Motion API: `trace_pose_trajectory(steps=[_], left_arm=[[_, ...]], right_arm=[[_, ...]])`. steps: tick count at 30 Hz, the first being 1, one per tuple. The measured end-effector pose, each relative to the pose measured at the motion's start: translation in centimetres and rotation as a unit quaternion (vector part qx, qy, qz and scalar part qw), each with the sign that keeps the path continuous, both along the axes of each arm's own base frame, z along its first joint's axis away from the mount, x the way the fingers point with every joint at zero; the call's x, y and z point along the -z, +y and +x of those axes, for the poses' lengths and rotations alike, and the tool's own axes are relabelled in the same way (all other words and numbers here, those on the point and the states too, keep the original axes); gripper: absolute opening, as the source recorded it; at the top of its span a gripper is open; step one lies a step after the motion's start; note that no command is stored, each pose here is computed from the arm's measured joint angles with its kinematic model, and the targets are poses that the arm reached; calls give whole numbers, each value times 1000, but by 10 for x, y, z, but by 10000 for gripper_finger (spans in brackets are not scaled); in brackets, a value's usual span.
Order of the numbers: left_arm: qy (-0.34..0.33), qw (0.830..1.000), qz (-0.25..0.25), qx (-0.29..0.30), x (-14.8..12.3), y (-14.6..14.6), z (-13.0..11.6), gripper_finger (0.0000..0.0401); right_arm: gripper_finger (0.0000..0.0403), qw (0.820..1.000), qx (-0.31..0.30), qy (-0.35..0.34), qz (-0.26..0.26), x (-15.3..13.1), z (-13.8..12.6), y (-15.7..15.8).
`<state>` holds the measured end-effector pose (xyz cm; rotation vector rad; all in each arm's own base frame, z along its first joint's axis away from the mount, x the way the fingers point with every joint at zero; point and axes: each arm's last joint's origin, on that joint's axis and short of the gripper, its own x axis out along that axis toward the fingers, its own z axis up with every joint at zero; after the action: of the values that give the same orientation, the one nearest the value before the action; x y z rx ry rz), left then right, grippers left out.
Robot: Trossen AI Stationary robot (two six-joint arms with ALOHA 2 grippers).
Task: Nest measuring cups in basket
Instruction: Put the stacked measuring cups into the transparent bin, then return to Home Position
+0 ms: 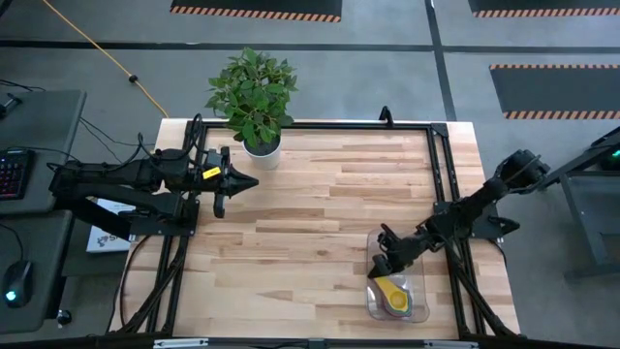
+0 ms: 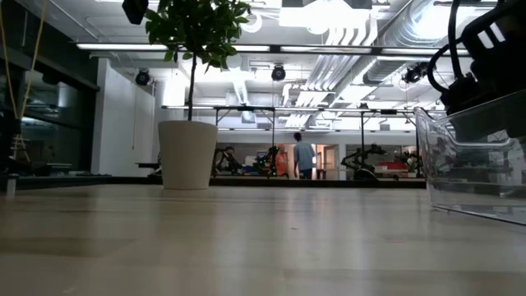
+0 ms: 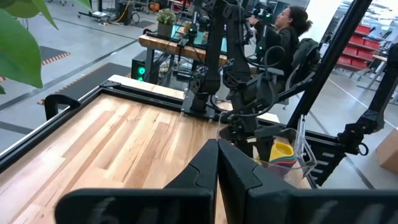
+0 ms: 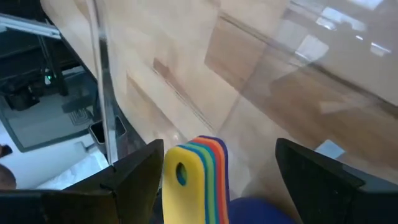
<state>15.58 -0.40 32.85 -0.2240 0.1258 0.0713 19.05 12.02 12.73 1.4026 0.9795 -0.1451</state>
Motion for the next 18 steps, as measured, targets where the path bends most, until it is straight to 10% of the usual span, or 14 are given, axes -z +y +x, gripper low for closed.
trace_pose_trajectory(steps=[18], left_arm=[[0, 1000, -1, 2, 0, 0, 0, 0]], right_arm=[[300, 999, 51, 8, -3, -14, 4, -3]])
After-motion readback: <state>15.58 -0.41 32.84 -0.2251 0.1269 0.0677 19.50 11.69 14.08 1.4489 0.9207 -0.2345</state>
